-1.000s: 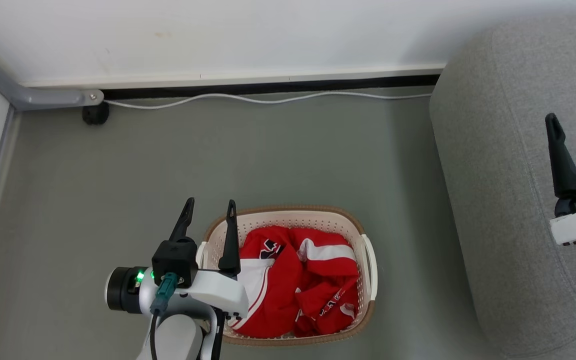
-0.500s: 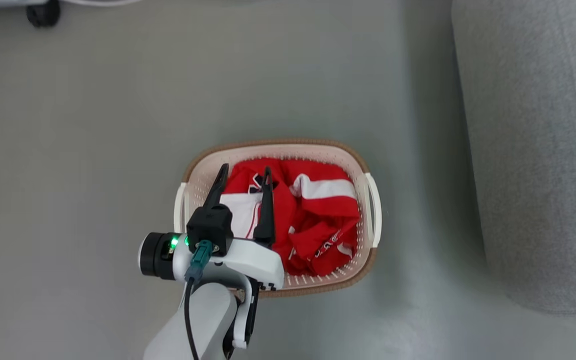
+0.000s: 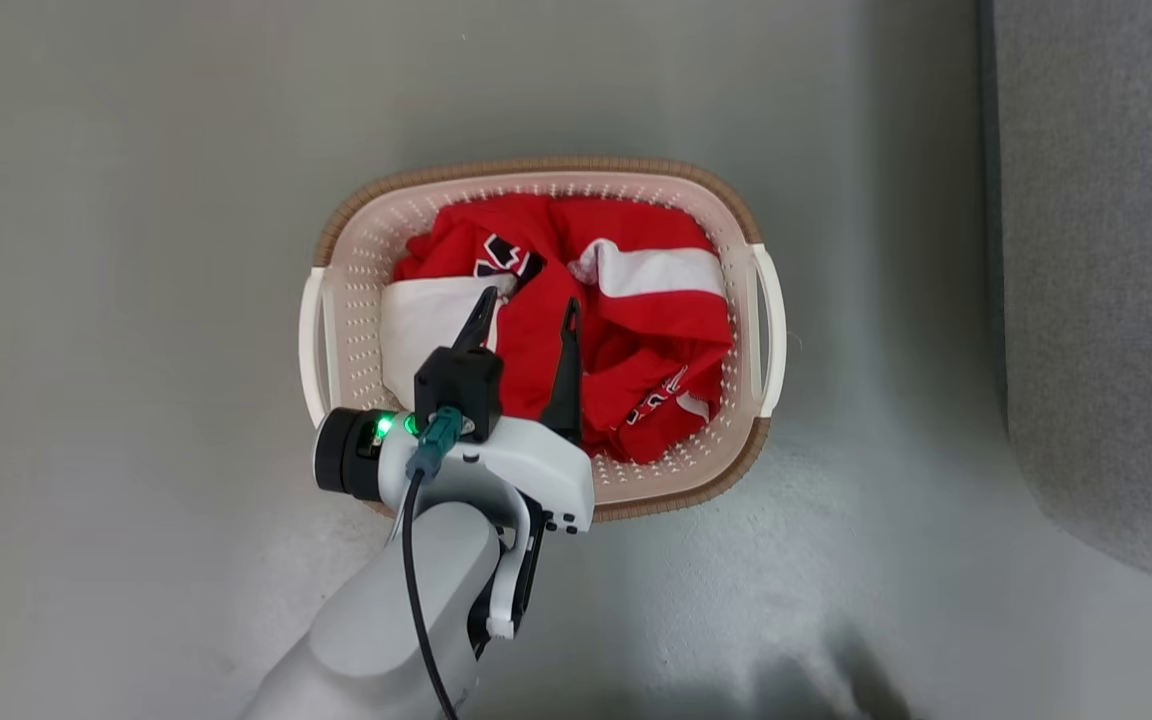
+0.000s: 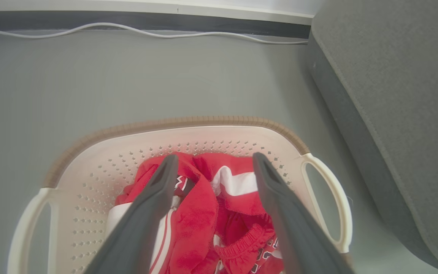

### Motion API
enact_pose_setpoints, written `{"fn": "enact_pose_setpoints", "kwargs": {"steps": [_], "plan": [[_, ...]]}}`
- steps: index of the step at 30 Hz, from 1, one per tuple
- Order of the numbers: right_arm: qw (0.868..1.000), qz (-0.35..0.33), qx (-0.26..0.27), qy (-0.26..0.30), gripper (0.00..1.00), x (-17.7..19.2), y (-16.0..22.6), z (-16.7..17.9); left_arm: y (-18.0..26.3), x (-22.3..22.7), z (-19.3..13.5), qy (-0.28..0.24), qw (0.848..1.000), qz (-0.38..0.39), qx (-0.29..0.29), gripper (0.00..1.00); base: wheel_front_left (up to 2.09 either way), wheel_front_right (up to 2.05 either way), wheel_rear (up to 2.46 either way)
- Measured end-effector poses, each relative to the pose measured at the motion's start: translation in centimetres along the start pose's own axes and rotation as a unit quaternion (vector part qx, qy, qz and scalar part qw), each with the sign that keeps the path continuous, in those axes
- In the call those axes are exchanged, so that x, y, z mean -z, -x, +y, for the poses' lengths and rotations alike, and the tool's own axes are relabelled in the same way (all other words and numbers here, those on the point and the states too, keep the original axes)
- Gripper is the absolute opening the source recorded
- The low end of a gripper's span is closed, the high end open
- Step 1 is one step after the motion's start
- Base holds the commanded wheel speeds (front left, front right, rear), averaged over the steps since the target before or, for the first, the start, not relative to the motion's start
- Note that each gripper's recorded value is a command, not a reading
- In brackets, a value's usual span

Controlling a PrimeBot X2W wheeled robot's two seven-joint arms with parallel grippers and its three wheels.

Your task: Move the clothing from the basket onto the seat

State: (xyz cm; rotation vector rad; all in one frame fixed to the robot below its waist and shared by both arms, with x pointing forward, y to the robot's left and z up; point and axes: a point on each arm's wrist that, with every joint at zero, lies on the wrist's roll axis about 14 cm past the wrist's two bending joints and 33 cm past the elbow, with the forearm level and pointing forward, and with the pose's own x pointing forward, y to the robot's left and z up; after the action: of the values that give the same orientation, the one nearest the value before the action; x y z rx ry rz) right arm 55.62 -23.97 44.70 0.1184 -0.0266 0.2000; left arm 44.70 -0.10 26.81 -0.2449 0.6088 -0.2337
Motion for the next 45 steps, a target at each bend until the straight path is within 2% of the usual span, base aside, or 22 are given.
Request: {"fn": "enact_pose_setpoints", "kwargs": {"steps": [17, 23, 36, 37, 38, 45], "plan": [[0.999, 0.025, -0.020, 0.014, 1.00, 3.9, -1.2, -0.7, -6.1, 8.3, 1.3, 0.029, 0.992, 0.126, -0.006, 1.00, 0.00, 0.00, 0.00], [0.999, 0.030, -0.017, 0.020, 1.00, 4.6, -1.2, -1.1, -7.8, 10.1, 1.4, 0.051, 0.987, 0.153, -0.014, 1.00, 0.00, 0.00, 0.00], [0.999, 0.037, -0.007, 0.027, 1.00, 4.9, -0.7, -1.8, -9.4, 13.0, 2.0, 0.040, 0.978, 0.198, -0.046, 1.00, 0.00, 0.00, 0.00], [0.999, 0.037, -0.006, 0.027, 1.00, 4.8, -0.6, -1.8, -9.5, 12.9, 1.9, 0.041, 0.979, 0.197, -0.045, 0.86, 0.00, 0.00, 0.00], [0.999, 0.037, -0.006, 0.027, 1.00, 4.8, -0.6, -1.8, -9.7, 12.7, 1.8, 0.042, 0.979, 0.194, -0.043, 0.00, 0.00, 0.00, 0.00], [0.999, 0.030, -0.001, 0.016, 1.00, 4.4, -0.6, -1.5, -9.8, 11.0, 0.7, 0.040, 0.984, 0.172, -0.024, 0.00, 0.00, 0.00, 0.00]]}}
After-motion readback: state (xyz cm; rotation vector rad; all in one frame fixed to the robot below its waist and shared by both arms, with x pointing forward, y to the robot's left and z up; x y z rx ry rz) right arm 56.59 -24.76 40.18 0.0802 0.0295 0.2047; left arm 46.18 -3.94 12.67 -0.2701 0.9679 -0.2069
